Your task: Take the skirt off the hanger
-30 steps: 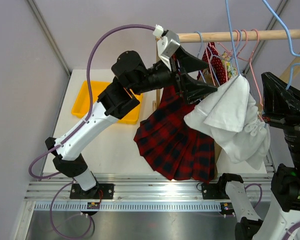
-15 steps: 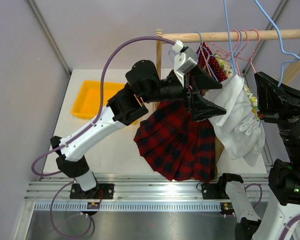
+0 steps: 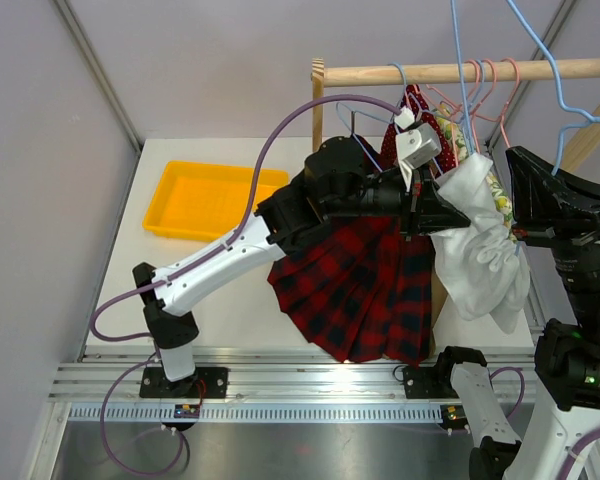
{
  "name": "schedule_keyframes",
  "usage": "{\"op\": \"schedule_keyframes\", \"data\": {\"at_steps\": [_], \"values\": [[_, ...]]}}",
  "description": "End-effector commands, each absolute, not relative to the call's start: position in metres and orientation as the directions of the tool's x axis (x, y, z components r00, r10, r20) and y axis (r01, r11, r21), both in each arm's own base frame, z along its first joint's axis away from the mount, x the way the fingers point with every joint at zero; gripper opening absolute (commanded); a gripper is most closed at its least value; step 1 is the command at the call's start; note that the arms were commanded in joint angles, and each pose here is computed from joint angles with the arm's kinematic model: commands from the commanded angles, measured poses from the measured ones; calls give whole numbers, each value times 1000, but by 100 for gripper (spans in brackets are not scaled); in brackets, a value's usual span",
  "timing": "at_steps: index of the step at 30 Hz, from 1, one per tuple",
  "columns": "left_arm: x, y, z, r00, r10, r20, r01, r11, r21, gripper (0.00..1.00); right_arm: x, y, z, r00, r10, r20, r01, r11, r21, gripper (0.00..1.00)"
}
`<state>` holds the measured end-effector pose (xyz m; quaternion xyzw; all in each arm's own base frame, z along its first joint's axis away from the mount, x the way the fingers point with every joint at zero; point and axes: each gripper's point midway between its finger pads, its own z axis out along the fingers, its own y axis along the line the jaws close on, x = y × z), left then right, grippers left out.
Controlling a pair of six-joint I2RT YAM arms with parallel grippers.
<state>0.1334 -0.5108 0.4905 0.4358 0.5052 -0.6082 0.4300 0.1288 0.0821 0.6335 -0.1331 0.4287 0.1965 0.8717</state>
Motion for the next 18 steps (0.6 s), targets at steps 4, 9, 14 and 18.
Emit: {"op": "schedule_keyframes", "data": {"at_steps": [4,9,14,18], "values": [[124,-475,512,-196,-149,-969,980,-54,-190,0,120,71,651,622,230,-748,-400,915,-51,0],[116,-432,440,-212,-5,-977,975,67,-212,0,131,28,661,640,166,-750,-185,981,60,0],[107,-365,357,-313,92,-945,931,228,-286,0,137,-15,679,661,54,-748,46,993,113,0],[107,-323,326,-357,94,-929,888,342,-307,15,140,-39,688,659,7,-752,169,973,157,0]]}}
